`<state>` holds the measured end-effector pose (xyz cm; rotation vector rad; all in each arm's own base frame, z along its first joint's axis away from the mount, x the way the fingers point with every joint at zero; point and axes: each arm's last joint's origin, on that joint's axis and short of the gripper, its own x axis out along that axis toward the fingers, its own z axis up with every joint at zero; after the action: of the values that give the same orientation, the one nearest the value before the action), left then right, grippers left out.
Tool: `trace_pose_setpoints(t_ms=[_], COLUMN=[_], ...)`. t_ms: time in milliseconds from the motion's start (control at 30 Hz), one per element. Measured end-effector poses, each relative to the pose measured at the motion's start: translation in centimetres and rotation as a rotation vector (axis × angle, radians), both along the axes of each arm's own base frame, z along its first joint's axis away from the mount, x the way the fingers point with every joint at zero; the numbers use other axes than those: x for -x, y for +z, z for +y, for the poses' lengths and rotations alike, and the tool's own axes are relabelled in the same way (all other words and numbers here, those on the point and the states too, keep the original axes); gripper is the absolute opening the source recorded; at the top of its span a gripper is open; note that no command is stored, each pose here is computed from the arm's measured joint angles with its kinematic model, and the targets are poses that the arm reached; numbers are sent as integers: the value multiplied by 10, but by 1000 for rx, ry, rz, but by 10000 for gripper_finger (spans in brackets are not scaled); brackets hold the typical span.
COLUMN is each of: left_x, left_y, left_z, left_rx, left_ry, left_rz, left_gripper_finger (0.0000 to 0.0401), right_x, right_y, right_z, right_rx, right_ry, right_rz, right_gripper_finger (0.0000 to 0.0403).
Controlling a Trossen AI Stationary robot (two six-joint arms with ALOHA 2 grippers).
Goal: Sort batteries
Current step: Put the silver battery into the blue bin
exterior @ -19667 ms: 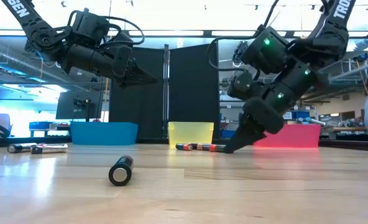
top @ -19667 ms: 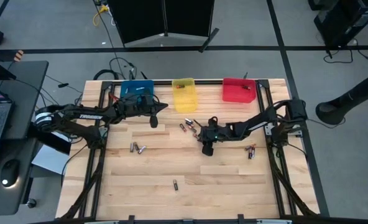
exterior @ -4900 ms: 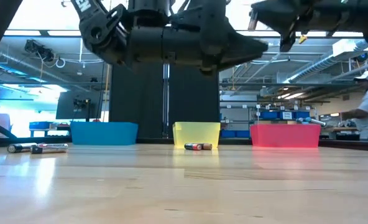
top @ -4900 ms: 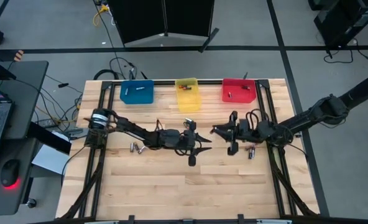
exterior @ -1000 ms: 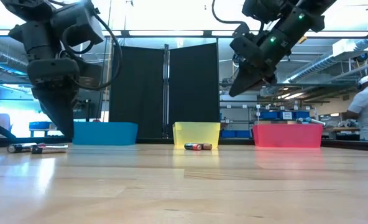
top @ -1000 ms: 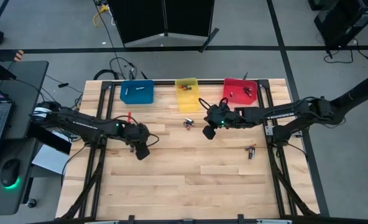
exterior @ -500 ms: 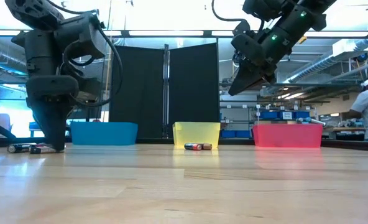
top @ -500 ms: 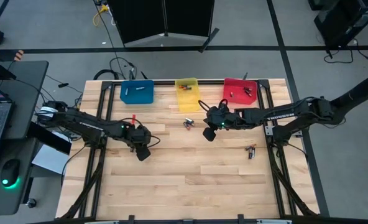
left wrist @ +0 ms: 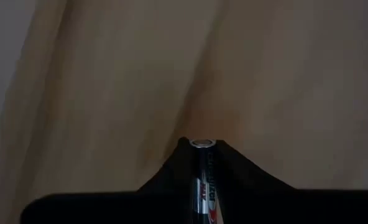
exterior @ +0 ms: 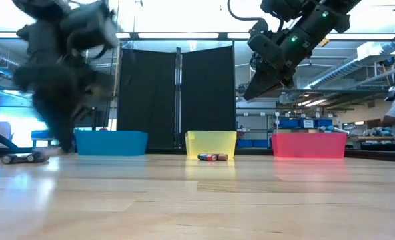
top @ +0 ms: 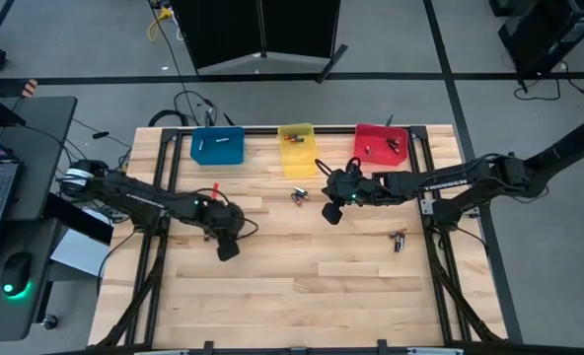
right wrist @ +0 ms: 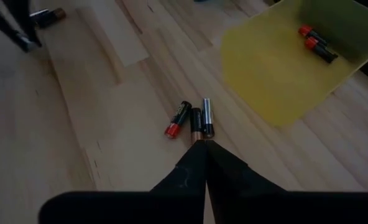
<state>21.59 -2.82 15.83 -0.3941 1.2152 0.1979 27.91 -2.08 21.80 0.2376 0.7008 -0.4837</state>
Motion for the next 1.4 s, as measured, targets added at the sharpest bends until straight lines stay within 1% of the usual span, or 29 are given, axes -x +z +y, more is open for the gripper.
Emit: trace_pose_setpoints(t_ms=[133,200,267,367,467,633,700,800,900,1100,1300,1400], left_x=[-17,-25,-28,-31,-28,-9,2,14,21,24,17,14], left_y=[24,38,51,68,85,110,113,110,101,62,25,14], left_z=[5,15,30,62,101,167,191,217,238,273,293,296], left_rx=[-53,-104,-170,-240,-294,-386,-389,-335,-315,-264,-226,-227], left_ry=[-31,-25,-1,51,127,290,361,394,425,478,496,502], left_rz=[-84,-115,-109,-102,-109,-124,-104,-97,-63,38,87,103], left_gripper_finger=[43,43,43,43,43,43,43,43,43,43,43,43], right_x=[0,0,0,0,0,0,0,-1,-2,-3,-4,-4], right_y=[0,0,0,0,0,0,0,1,2,3,4,4], right_z=[0,0,0,0,0,4,7,10,13,14,14,14], right_rx=[3,6,6,10,10,17,28,29,30,39,41,41], right_ry=[1,4,5,8,11,19,18,30,39,52,54,54], right_rz=[1,2,3,5,5,5,3,-5,-15,-27,-35,-35], right_gripper_finger=[17,13,12,17,21,12,11,18,22,11,20,18])
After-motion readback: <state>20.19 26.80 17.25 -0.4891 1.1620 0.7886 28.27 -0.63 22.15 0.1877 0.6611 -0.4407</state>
